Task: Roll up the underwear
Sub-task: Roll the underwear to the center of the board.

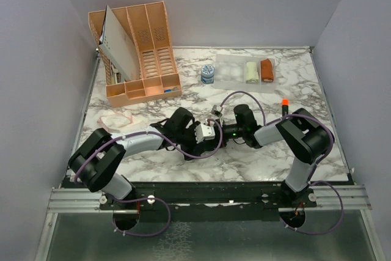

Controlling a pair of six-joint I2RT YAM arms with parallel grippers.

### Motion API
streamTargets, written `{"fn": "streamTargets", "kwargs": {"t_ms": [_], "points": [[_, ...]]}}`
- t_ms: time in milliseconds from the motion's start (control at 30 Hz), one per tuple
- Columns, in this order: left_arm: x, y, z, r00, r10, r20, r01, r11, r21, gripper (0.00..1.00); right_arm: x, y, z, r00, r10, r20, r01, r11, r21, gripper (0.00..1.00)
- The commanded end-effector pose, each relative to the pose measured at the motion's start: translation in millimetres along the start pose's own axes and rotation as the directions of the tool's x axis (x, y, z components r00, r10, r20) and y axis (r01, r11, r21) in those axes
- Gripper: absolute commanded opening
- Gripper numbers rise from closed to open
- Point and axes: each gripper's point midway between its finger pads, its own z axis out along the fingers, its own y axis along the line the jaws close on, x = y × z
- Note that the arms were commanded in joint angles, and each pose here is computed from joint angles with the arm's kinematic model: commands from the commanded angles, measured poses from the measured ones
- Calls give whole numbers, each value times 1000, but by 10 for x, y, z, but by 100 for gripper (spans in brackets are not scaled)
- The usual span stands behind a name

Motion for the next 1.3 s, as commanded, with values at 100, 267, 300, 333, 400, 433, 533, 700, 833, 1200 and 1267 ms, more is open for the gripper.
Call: {"fn": "streamTargets", "kwargs": {"t_ms": [100,267,300,333,400,433,533,700,833,1200,1267], "points": [[390,-41,64,985,-8,-173,10,1000,10,55,67,-35,-47,999,44,-29,-44,999,17,18],[340,-49,45,987,-5,-160,7,1000,14,17,32,-36,-68,1000,29,-4,-29,999,24,39],[345,-76,45,987,-2,-159,7,1000,28,12,10,-34,-74,1000,10,7,-10,1000,28,45],[358,-104,46,987,-1,-161,8,999,41,4,-24,-26,-89,999,-21,24,20,999,32,50],[363,-139,47,988,0,-156,10,998,62,0,-46,42,-137,993,-103,63,102,995,23,56],[370,-161,46,988,1,-153,11,997,77,0,-78,76,-165,982,-163,90,162,987,23,57],[351,-224,28,990,3,-138,14,992,124,0,-93,130,-248,930,-342,133,339,940,45,60],[266,-271,-27,995,-8,-100,27,981,192,0,-107,166,-310,775,-617,137,603,787,132,60],[209,-259,-48,997,-22,-79,38,976,214,0,-85,206,-225,622,-779,78,761,625,170,62],[86,-250,-118,993,-117,-17,117,948,295,0,-75,205,-12,458,-889,4,873,450,186,49],[76,-231,-133,991,-134,-13,132,945,298,0,-31,232,15,465,-885,13,871,461,171,49]]}}
